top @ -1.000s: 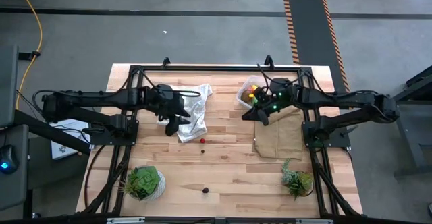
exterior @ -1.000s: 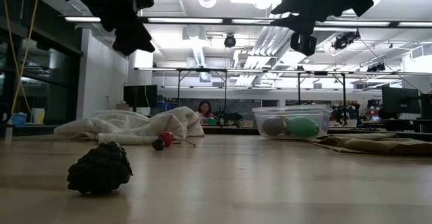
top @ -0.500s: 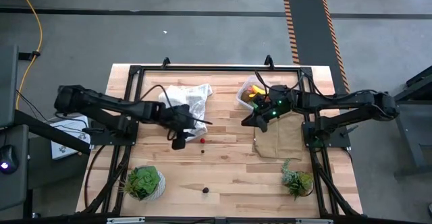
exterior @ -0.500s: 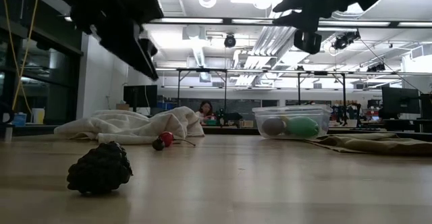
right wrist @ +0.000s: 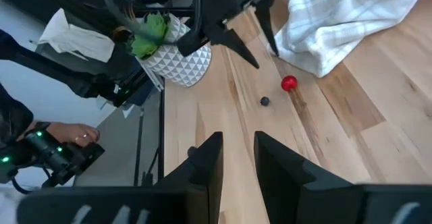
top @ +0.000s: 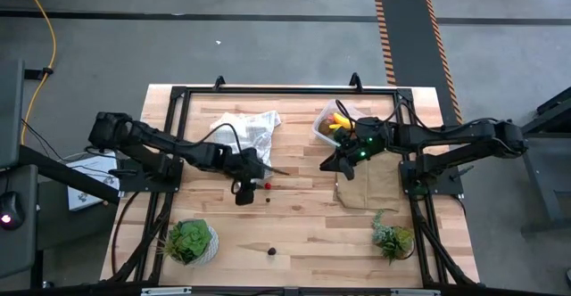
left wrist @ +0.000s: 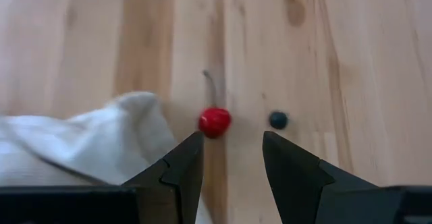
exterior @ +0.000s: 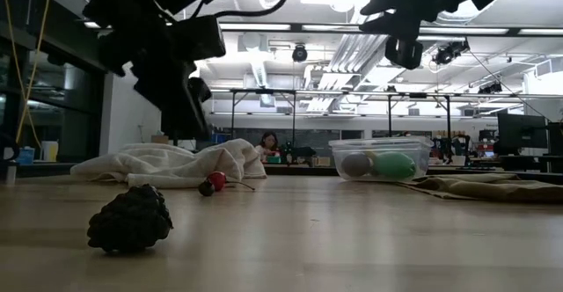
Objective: Pick and placing Produce into tupperware
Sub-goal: Put the red cherry into the transparent bin
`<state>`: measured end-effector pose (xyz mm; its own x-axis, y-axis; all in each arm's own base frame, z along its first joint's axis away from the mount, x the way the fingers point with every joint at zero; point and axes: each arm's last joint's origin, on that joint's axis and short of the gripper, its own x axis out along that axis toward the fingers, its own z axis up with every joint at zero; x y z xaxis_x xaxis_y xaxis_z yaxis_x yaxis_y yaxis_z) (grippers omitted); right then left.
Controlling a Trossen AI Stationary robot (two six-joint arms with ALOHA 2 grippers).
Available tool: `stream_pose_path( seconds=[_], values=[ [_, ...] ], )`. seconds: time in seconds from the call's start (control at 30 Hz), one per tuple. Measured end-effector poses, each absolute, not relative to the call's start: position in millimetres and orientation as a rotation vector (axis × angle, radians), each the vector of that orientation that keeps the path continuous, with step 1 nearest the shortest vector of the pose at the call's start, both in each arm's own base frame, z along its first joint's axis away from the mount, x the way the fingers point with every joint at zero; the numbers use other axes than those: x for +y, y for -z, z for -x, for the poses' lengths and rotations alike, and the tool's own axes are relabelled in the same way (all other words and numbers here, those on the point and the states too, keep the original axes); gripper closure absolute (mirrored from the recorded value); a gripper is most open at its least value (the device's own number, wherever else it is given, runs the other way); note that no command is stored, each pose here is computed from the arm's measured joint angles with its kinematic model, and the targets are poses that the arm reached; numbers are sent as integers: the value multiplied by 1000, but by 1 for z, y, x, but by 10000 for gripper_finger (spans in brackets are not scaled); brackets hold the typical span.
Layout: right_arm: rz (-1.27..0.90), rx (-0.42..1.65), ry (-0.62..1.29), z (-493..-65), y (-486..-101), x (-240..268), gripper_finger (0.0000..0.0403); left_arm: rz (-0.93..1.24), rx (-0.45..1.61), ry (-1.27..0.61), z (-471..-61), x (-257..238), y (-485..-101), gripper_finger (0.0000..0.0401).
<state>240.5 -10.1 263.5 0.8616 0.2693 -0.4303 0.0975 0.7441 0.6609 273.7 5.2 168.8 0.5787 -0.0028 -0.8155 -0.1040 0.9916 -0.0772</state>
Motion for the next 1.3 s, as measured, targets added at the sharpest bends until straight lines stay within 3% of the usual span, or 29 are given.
stream_pose_path(
  seconds=[0.5, 1.3],
  values=[
    [-711, 558, -98, -239, -262, -10, 327, 72, 989, -162, -285, -8, -142, 261],
    [-697, 562, -100, -238, -261, -10, 327, 52, 958, -115, -291, -9, -139, 261]
  ],
)
